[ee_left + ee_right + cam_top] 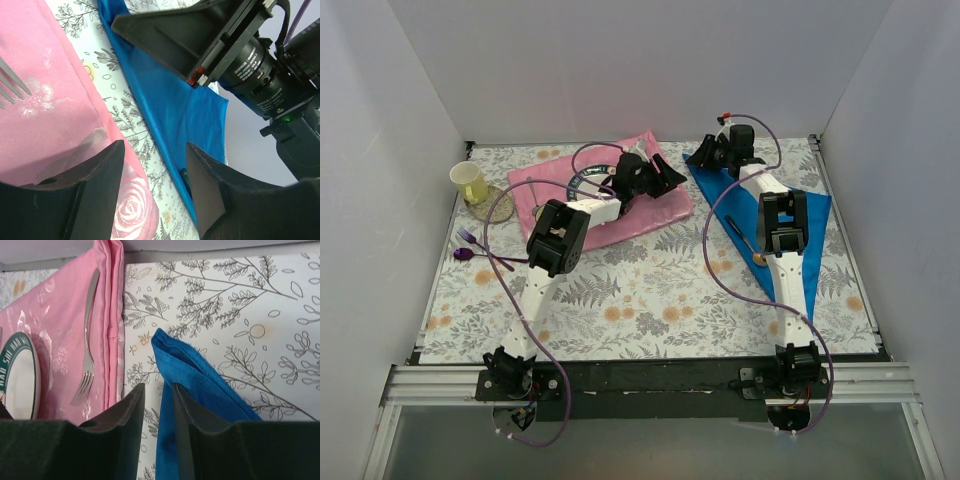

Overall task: Fold the napkin, place the utensils inside, and roll it up
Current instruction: Fold the napkin

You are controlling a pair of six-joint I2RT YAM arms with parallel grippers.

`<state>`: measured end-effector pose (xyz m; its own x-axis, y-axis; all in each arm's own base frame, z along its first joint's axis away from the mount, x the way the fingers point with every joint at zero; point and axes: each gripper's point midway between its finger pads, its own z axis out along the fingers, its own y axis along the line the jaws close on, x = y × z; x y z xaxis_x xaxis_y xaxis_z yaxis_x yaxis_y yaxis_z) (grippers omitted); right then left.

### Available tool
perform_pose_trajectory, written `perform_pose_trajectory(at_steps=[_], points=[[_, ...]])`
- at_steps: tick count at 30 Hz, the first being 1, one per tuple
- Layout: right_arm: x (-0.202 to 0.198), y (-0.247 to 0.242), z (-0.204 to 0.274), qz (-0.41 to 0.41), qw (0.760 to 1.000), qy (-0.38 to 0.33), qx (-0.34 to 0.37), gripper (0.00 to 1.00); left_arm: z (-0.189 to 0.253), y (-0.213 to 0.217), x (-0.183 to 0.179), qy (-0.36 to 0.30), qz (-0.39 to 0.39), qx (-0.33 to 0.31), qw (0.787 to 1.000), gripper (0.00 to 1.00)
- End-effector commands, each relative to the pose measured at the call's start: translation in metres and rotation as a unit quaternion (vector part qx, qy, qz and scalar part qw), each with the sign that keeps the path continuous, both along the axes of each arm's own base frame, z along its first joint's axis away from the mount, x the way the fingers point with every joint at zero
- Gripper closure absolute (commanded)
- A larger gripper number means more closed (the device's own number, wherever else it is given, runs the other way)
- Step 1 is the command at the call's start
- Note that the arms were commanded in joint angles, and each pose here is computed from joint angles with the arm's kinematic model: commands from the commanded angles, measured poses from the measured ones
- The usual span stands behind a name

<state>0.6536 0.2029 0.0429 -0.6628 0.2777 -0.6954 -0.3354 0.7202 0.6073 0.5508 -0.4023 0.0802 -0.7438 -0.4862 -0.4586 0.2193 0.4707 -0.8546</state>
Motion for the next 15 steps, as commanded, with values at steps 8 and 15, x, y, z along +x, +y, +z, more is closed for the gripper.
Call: perform_pose_trajectory(at_steps=[8,15], points=[[-0.009,-0.011,0.084,0.006,0.989,-0.083,-0.126,0.61,0.088,0.002,-0.013,-0.052,-0.016,-0.035,0.998,0.48],[-0.010,-0.009,0.048,0.010,0.980,-0.064,-0.190,0.55,0.096,0.003,-0.018,-0.054,-0.018,-0.042,0.997,0.48]])
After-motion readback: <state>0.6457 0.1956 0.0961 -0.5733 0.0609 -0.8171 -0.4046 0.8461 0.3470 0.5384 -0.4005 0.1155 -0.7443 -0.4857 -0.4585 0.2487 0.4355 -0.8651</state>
